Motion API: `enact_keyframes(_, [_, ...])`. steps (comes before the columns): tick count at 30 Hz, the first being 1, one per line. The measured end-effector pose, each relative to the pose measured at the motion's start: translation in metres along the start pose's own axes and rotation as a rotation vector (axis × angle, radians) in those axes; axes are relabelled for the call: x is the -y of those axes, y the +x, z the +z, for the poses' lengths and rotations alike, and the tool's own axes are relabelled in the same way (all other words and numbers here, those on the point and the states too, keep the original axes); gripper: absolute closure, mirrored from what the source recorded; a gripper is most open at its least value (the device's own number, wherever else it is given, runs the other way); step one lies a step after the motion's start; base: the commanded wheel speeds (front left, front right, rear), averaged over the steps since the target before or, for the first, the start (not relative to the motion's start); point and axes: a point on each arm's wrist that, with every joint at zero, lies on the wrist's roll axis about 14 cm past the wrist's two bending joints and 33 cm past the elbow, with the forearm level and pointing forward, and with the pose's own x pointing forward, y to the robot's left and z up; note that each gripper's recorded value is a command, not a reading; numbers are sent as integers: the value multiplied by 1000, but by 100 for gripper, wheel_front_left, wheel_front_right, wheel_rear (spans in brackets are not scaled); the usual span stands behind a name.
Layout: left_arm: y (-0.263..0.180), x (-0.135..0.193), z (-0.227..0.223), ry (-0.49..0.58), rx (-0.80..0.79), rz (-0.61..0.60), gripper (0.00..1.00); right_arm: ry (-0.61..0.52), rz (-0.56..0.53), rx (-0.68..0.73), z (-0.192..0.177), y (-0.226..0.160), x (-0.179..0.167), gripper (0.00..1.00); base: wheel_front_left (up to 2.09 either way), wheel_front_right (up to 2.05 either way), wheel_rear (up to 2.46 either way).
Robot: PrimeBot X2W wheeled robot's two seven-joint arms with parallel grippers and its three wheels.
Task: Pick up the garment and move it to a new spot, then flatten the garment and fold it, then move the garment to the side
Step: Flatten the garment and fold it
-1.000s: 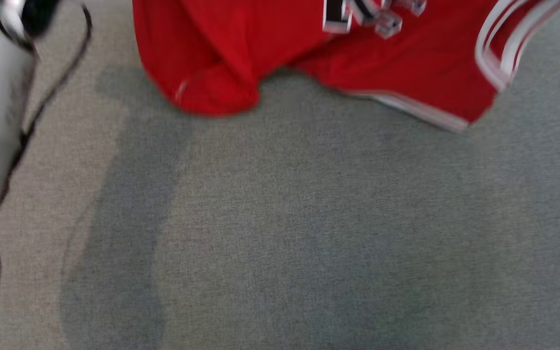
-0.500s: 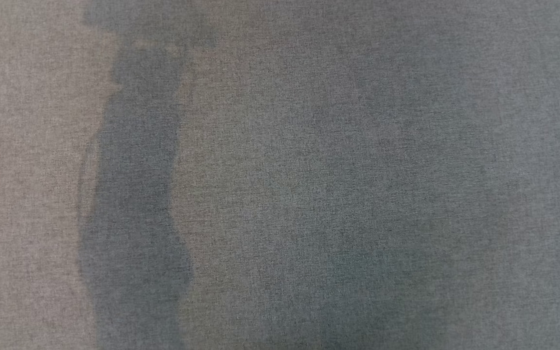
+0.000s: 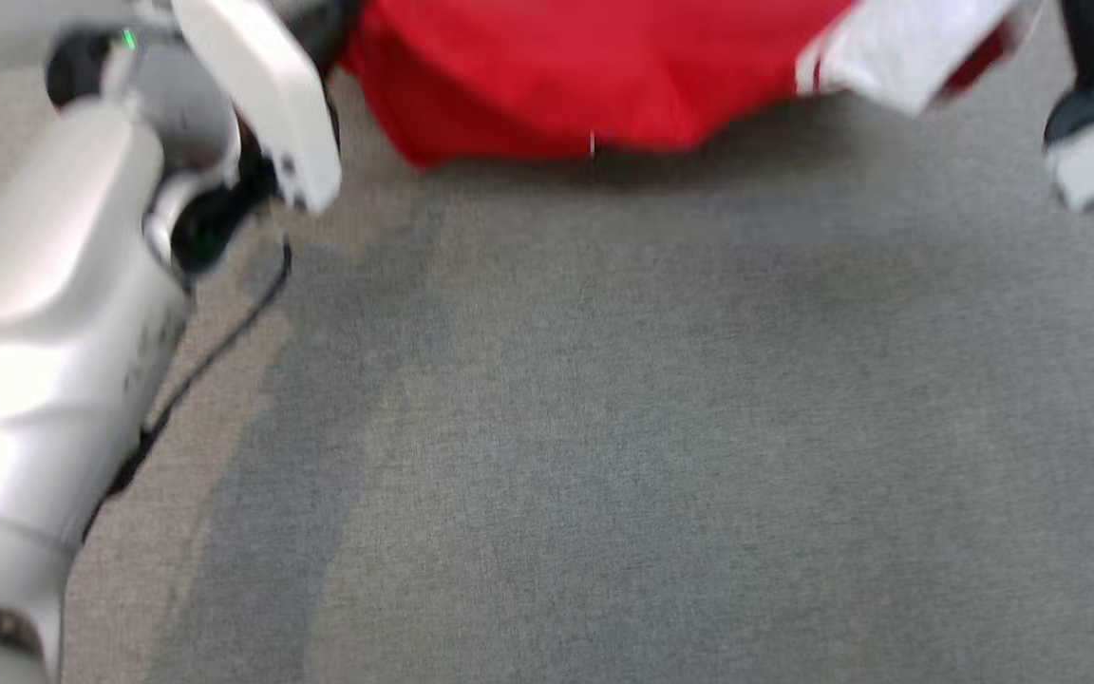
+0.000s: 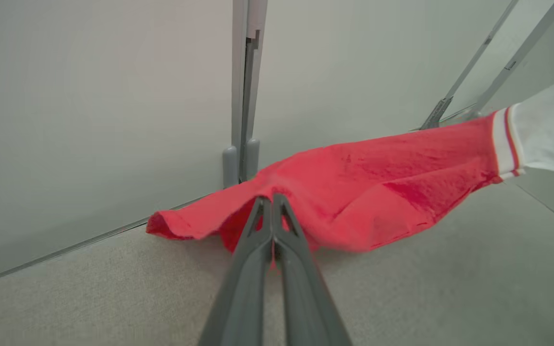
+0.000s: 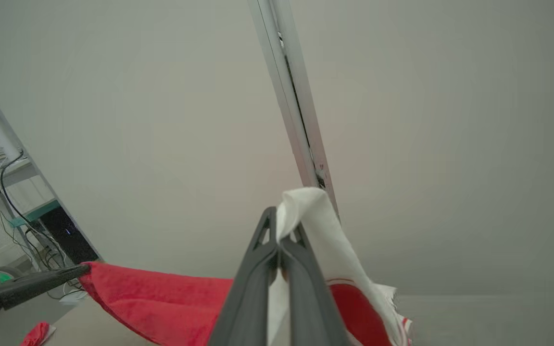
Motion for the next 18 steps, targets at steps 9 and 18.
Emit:
enact_keyframes(9, [-82,52,-81,-53,-229,-131,100,68,-59,-310,-49,-126,2,100,0,0,0])
enact_keyframes(18, [-155,97,-145,-72,-435,-210,100,107,-145,-682,-82,-253,12,100,0,0,0])
